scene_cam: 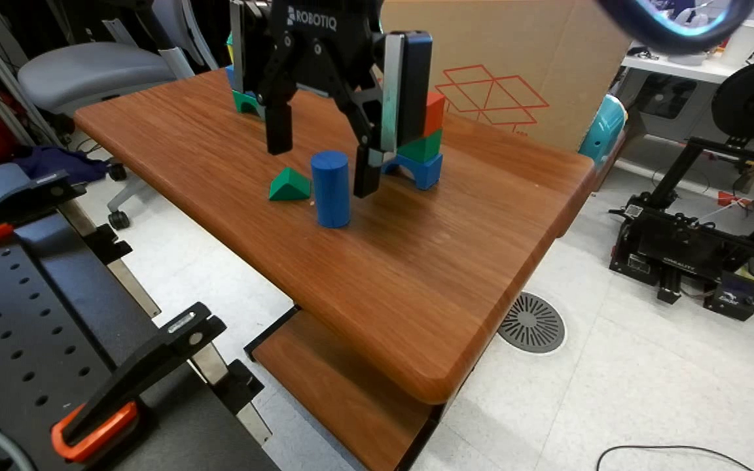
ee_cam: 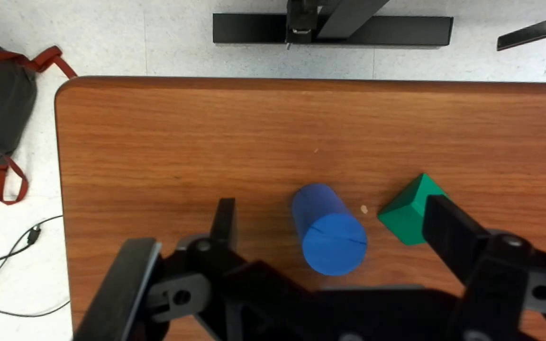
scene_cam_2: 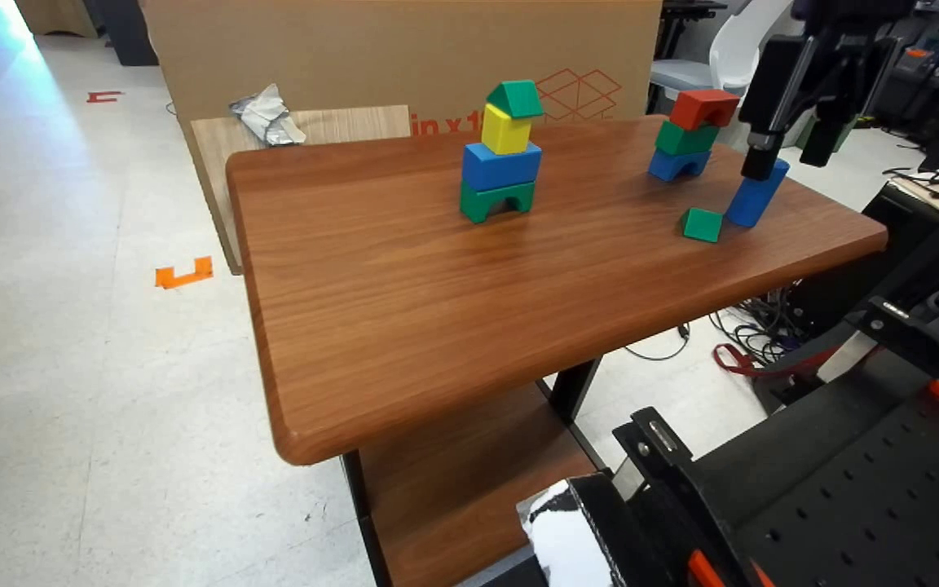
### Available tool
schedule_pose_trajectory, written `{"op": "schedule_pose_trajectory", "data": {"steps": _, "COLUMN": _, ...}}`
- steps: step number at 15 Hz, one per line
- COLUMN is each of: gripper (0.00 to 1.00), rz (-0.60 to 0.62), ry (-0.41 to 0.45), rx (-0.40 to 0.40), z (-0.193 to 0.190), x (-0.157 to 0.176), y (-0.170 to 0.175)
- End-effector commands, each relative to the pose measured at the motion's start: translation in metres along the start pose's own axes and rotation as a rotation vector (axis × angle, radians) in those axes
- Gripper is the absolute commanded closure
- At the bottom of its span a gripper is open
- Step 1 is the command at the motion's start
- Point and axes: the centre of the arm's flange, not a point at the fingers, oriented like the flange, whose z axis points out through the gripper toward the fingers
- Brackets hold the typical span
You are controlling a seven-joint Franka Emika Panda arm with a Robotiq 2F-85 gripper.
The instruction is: Pick up the blue block and place it on the orange block
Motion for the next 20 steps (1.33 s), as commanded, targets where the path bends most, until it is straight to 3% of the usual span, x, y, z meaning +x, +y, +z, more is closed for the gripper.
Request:
{"op": "schedule_pose_trajectory", "data": {"steps": 1, "gripper": 0.28, "rz": 0.018, "ry": -0.004, "rx": -0.005, "z": 0.004, "x": 0.017, "y": 0.001}}
{"op": "schedule_pose_trajectory", "data": {"steps": 9, "gripper": 0.9, "rz": 0.028, "ry": 0.012, "rx": 0.011, "z": -0.005, "x": 0.017, "y": 0.005}}
{"op": "schedule_pose_trajectory", "data": {"steps": 13, "gripper": 0.92, "rz": 0.031, "ry": 0.02, "rx": 0.024, "z": -0.023, "x": 0.009, "y": 0.013}}
{"op": "schedule_pose_trajectory", "data": {"steps": 20, "gripper": 0.92, "rz": 0.05, "ry": 0.025, "rx": 0.063, "z": -0.092, "x": 0.003, "y": 0.022}}
